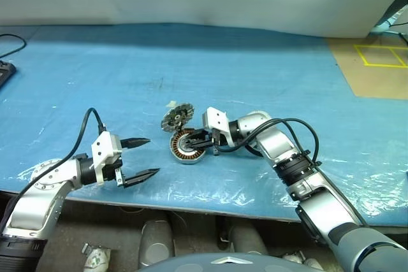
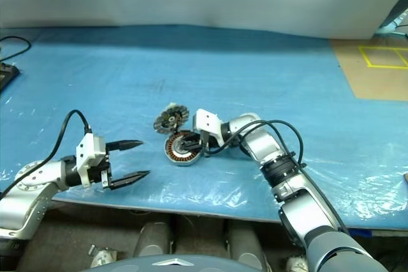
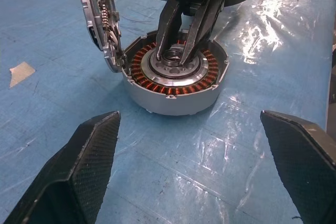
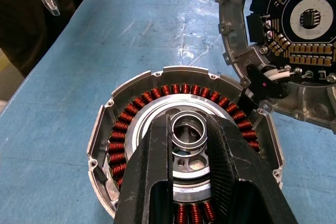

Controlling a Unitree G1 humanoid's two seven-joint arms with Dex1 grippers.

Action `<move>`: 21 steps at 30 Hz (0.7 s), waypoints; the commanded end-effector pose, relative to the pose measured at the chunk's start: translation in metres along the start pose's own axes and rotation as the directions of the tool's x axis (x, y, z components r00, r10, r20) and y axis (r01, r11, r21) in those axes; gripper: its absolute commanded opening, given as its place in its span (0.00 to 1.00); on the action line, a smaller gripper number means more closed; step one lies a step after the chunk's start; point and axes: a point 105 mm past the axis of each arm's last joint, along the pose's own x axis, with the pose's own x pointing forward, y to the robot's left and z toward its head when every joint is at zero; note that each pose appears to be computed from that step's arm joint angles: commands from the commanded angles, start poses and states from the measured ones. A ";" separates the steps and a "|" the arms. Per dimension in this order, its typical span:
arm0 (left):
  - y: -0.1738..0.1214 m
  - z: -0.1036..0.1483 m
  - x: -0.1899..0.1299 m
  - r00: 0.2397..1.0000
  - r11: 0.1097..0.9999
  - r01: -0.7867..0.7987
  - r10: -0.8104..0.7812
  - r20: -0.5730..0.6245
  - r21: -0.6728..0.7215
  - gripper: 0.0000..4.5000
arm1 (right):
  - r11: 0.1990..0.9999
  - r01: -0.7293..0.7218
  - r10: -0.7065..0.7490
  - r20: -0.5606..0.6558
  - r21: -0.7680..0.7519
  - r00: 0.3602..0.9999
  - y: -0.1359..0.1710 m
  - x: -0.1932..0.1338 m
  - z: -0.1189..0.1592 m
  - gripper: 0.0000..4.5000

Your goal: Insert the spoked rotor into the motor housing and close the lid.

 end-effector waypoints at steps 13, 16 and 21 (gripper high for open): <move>0.001 0.007 0.001 1.000 0.999 0.000 0.000 0.008 0.036 1.00 | 1.000 -0.011 0.011 0.049 -0.002 0.999 0.000 0.000 0.012 0.20; 0.001 0.007 0.002 1.000 0.999 -0.003 0.003 0.008 0.038 1.00 | 1.000 -0.023 0.023 0.040 -0.007 0.999 0.002 0.000 0.012 0.40; -0.001 0.006 0.003 1.000 0.999 -0.003 0.003 0.010 0.035 1.00 | 1.000 0.004 -0.003 0.055 -0.020 0.998 -0.002 0.000 0.017 0.70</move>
